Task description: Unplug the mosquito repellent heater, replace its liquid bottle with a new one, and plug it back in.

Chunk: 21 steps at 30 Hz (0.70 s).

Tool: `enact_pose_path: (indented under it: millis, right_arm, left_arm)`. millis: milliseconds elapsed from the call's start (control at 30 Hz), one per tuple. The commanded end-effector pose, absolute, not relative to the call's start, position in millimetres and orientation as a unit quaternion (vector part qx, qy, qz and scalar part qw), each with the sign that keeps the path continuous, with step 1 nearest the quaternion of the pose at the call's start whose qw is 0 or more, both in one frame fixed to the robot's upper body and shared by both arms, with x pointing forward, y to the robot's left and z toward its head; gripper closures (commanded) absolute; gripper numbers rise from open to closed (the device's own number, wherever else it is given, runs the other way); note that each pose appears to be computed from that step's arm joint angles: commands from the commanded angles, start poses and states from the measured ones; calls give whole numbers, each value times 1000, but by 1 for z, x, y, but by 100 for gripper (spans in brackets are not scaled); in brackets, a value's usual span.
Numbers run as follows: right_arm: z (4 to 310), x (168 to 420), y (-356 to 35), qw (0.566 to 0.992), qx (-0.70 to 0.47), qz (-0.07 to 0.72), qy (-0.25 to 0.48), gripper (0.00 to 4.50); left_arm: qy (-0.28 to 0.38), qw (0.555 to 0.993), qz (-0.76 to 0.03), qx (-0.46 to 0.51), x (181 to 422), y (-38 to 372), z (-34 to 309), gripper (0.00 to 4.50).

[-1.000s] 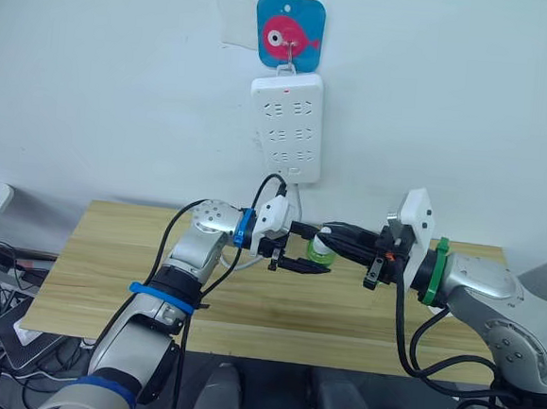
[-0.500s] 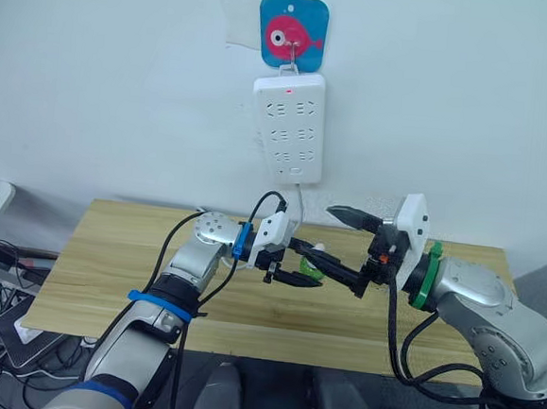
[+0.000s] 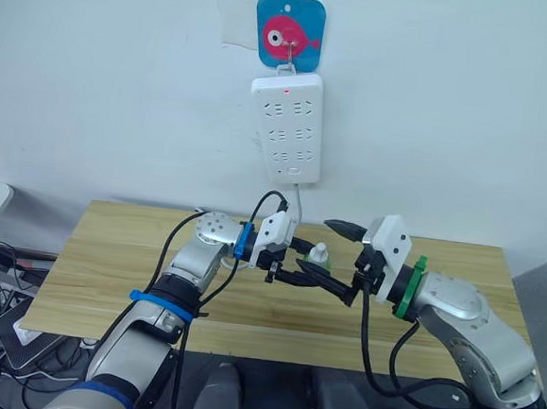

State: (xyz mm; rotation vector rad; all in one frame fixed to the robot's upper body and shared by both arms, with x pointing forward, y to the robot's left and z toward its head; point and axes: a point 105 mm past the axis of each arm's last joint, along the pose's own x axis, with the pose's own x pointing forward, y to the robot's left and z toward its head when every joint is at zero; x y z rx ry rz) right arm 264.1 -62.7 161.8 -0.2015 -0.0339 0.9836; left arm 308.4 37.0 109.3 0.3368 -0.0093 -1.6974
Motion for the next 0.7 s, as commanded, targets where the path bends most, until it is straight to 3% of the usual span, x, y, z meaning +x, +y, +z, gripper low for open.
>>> enact_pose_path:
  millis: [33,367,700]
  right_arm:
    - [166,269,-61,882,-117,455,-40,2]
    - [164,275,-78,896,-128,423,-30,2]
    - [171,256,-121,903,-131,408,-18,2]
  left_arm:
    - [-26,643,-750,152,308,31,120,224]
    - [-28,643,-749,153,309,31,121,224]
    - [-27,645,-747,157,312,33,120,224]
